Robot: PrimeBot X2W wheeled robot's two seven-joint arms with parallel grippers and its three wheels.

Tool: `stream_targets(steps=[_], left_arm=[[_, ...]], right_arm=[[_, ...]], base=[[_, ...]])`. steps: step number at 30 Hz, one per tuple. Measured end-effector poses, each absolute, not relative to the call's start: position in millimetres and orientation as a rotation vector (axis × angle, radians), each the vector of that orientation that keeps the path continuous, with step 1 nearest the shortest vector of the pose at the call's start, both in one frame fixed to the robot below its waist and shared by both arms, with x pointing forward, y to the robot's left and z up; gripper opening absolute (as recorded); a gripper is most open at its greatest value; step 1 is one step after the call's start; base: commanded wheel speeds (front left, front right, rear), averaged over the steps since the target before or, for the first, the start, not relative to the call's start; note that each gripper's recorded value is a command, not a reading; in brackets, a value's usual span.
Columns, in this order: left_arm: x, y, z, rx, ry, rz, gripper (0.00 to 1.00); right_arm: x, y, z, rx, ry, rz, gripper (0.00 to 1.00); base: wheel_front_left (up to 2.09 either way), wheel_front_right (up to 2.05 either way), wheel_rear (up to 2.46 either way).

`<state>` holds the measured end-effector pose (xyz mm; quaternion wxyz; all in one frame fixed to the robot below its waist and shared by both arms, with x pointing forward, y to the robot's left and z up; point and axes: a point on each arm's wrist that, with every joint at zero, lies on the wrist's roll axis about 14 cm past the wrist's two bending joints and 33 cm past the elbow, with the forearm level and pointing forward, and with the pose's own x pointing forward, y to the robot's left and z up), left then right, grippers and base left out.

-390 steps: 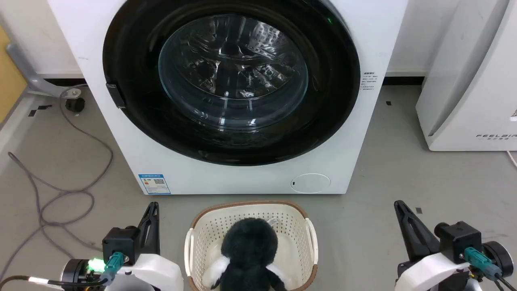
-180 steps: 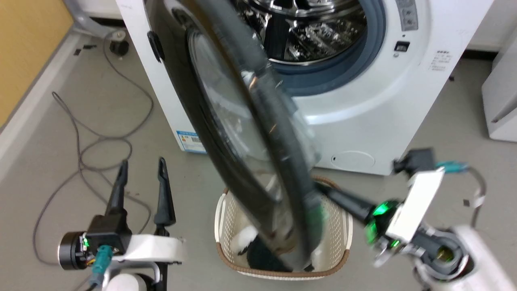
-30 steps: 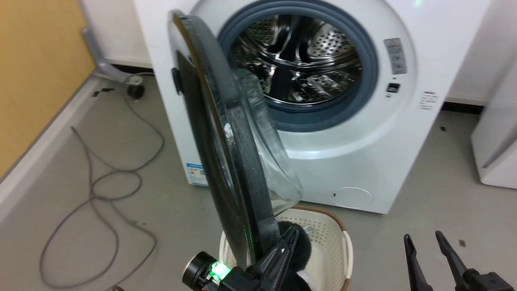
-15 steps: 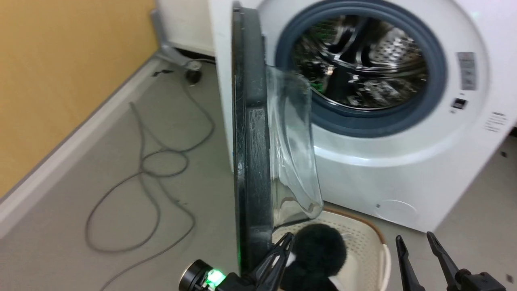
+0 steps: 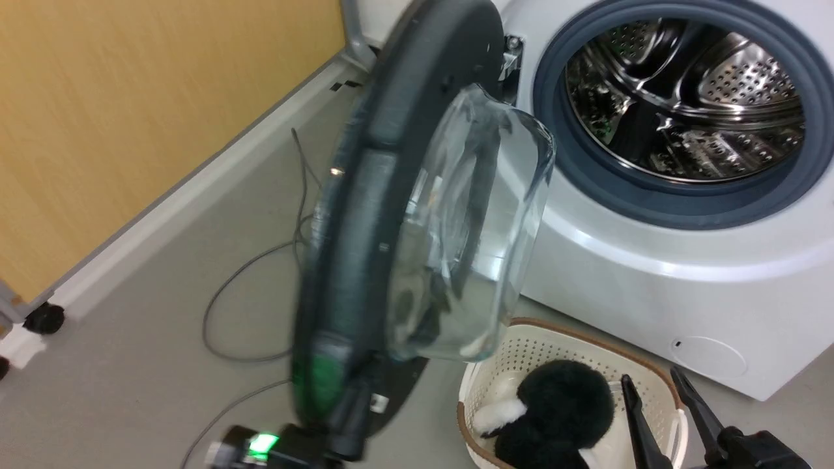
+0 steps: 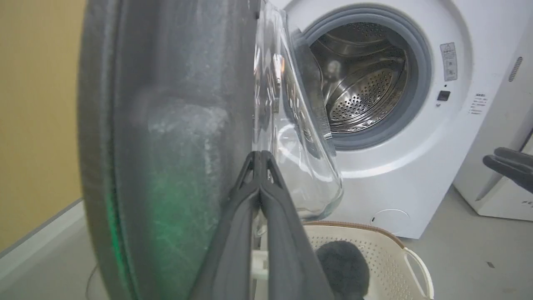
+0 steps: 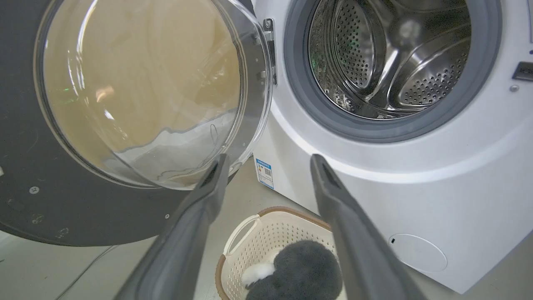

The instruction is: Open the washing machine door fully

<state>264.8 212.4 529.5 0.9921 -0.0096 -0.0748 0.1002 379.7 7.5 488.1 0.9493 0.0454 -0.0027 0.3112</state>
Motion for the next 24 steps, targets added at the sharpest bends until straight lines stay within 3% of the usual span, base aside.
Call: stream_targets(steps=[15,24], left_arm=[[250.7,333.2,523.8,0.039,-0.101,0.543,0.00],[274.8,381.4,528.7,0.050,-0.090,0.647,0.00]], right_arm=[[389.7,12.6,472.5,0.078,0.026,0.643,1.00],[401.6,5.0,453.4,0.059,0.060,0.617,1.00]], base=[[0.00,0.00,0.00],[0.00,0.00,0.00]])
